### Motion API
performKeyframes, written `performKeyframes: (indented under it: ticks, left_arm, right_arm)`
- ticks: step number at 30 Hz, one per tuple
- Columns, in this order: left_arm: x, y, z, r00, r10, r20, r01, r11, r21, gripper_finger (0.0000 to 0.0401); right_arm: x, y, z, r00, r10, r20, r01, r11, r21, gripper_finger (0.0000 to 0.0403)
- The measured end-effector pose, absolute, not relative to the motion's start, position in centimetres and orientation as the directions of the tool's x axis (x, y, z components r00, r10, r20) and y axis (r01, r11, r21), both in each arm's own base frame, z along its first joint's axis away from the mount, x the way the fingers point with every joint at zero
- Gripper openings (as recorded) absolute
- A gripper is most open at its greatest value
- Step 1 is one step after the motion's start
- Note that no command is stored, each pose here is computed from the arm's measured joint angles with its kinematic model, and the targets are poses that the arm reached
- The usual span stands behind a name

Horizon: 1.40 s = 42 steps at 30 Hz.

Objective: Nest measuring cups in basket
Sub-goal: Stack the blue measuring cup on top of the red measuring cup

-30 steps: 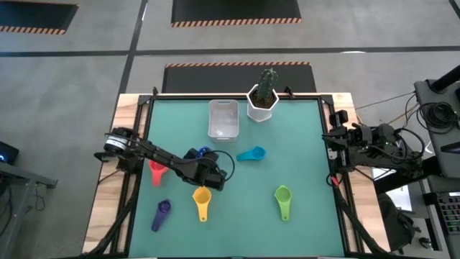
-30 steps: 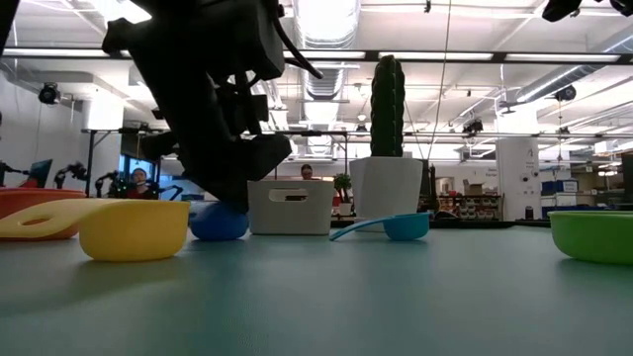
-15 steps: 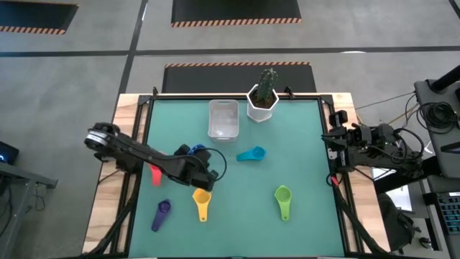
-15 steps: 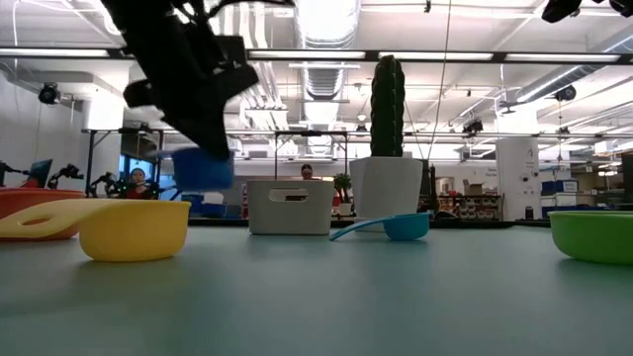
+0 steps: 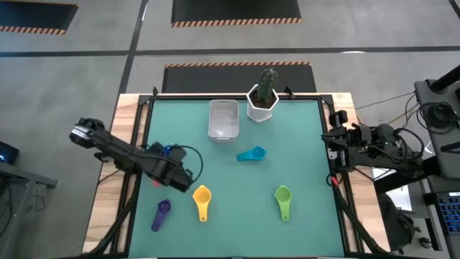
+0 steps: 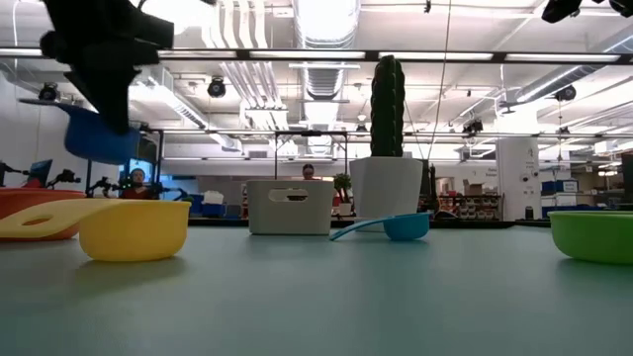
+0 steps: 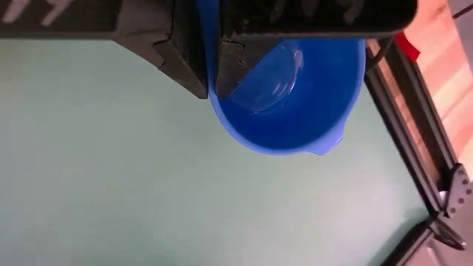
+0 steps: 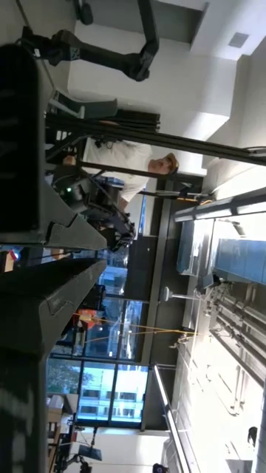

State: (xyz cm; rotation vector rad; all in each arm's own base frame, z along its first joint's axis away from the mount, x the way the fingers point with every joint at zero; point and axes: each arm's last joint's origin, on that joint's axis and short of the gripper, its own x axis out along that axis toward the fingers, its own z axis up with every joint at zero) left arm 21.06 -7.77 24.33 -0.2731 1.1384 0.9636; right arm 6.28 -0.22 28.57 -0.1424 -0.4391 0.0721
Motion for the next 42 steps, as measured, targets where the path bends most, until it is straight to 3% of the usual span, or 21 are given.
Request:
performKeyframes:
  ticks: [7, 12, 23, 34, 42]
  left_arm:
    - [18.6, -9.8, 25.6, 0.151, 0.484, -0.862, -0.729, 0.644, 0.233, 0.0002]
    - [16.4, -11.2, 25.3, 0.258, 0.508, -0.822, -0.727, 0.662, 0.182, 0.0002]
    - [14.0, -10.6, 21.4, 0.208, 0.563, -0.800, -0.755, 0.613, 0.235, 0.0002]
    - [13.3, -10.0, 19.7, 0.156, 0.578, -0.801, -0.807, 0.542, 0.234, 0.0002]
    - [13.3, -10.1, 18.8, 0.179, 0.560, -0.809, -0.812, 0.548, 0.199, 0.0002]
  right_arm:
    - [6.3, -0.2, 28.5, 0.906, 0.100, 0.412, -0.041, 0.988, -0.149, 0.0018]
    - [6.3, -0.2, 28.5, 0.906, 0.100, 0.412, -0.040, 0.988, -0.150, 0.0018]
    - [6.3, -0.2, 28.6, 0.902, 0.100, 0.420, -0.033, 0.986, -0.164, 0.0018]
    - [6.3, -0.3, 28.6, 0.903, 0.088, 0.420, -0.021, 0.987, -0.161, 0.0018]
    - [6.3, -0.3, 28.6, 0.904, 0.084, 0.419, -0.017, 0.987, -0.161, 0.0018]
